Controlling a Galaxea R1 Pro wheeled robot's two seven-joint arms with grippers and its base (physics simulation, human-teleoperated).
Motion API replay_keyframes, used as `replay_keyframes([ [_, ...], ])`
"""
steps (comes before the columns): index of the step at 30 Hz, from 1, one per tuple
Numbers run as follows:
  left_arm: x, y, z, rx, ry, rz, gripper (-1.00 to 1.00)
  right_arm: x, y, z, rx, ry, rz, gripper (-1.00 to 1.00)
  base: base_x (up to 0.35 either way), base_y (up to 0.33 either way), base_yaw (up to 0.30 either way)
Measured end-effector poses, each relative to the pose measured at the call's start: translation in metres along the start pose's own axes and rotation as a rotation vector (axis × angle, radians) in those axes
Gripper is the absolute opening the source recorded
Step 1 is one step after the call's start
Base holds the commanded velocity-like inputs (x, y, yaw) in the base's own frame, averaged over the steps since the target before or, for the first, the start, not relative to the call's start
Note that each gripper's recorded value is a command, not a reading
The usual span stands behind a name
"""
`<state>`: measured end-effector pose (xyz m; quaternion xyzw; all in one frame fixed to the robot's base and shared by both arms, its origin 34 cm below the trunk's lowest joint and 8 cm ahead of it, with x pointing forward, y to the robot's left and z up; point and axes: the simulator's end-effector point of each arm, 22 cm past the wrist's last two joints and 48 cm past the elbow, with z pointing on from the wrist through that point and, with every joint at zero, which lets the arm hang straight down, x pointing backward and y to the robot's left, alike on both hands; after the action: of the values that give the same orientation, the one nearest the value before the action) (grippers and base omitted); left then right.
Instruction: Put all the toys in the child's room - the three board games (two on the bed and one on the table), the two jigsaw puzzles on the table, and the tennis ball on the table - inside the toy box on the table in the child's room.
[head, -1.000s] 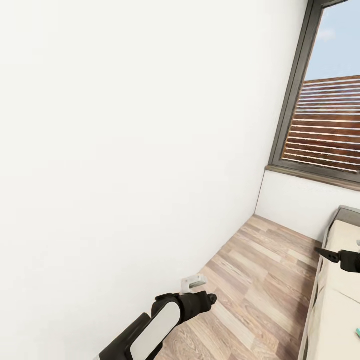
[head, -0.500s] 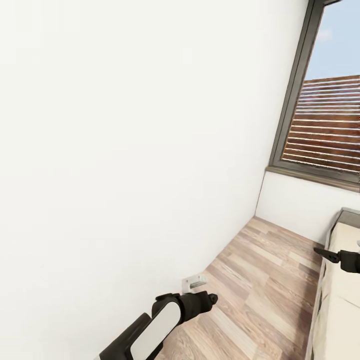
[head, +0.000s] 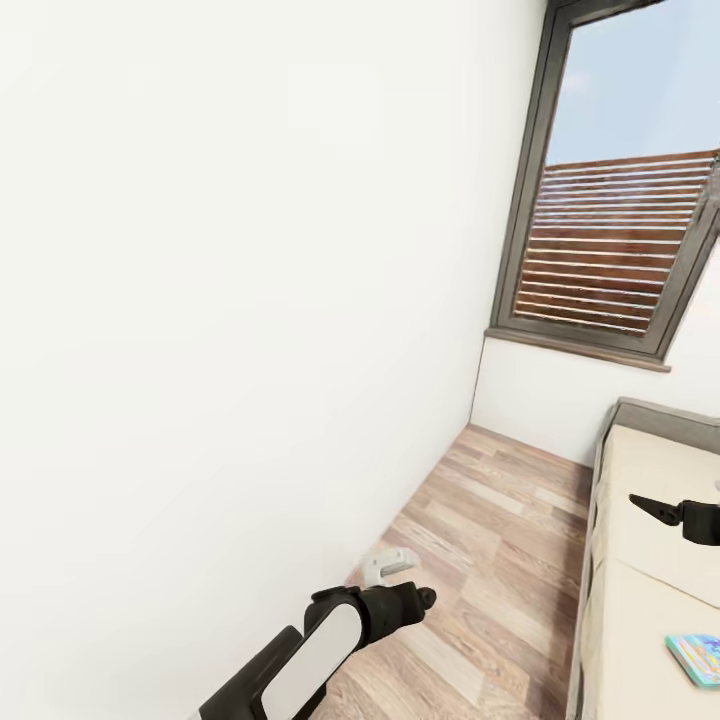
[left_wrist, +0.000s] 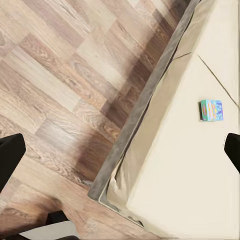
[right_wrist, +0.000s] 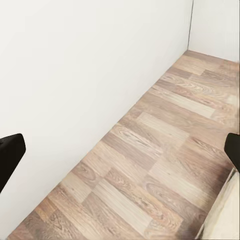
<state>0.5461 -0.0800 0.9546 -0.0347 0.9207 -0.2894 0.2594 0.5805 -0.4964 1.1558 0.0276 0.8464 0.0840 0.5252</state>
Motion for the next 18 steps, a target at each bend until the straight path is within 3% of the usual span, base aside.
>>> replay_keyframes([
  [9,0.0002,-0.0056,-0.0002,0.024,0.0,0.001,1.0,-0.0001,0.0,-0.0003,0.0,0.0,0.0,1.0,0.017,0.0,-0.293],
  [18,0.0003,-0.0088,-0.0005,0.038,0.0,0.002,1.0,-0.0009,-0.0002,-0.0007,0.001,-0.002,-0.001,1.0,0.199,0.045,-0.293],
])
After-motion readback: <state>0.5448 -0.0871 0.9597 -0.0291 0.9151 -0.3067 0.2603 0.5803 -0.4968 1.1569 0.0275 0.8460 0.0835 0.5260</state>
